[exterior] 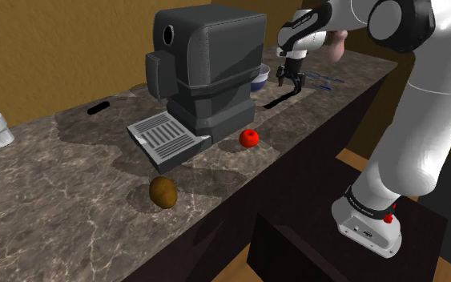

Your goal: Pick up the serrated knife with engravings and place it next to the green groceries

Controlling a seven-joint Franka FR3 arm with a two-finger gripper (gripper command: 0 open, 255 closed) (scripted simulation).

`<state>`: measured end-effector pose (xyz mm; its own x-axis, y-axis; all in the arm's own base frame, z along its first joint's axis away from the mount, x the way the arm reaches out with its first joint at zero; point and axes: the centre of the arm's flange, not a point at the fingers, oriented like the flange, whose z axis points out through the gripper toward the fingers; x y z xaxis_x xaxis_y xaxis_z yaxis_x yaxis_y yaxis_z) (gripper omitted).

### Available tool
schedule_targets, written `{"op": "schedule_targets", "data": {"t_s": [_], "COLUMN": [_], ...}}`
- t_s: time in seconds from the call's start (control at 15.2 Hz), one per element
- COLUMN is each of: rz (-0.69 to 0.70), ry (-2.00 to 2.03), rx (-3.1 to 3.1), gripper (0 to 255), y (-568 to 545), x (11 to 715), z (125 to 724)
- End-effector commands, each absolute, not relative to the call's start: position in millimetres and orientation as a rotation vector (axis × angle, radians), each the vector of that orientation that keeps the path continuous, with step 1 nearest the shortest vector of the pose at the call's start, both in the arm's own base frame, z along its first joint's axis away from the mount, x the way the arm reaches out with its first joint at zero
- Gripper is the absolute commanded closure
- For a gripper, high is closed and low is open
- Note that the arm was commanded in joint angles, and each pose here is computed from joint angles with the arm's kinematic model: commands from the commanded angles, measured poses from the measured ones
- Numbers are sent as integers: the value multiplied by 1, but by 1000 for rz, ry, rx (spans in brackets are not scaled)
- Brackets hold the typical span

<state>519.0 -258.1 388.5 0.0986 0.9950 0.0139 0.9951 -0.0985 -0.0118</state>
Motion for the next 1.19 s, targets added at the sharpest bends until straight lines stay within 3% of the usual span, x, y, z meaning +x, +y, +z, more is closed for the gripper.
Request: {"op": "schedule_targets", "data": {"t_s": [0.0, 0.46, 0.99, 1.06, 1.12], "rz": [-6, -6, -6, -6, -6], "ry": [-2179, -2179, -2179, -2179, -2179], "rx": [-2235, -2235, -2235, -2235, -2235], "gripper": [0, 0, 0, 255, 255], "y": [-262, -262, -262, -262, -262], "x": [536, 535, 535, 535, 535], "z": [380, 340, 341, 341, 341]}}
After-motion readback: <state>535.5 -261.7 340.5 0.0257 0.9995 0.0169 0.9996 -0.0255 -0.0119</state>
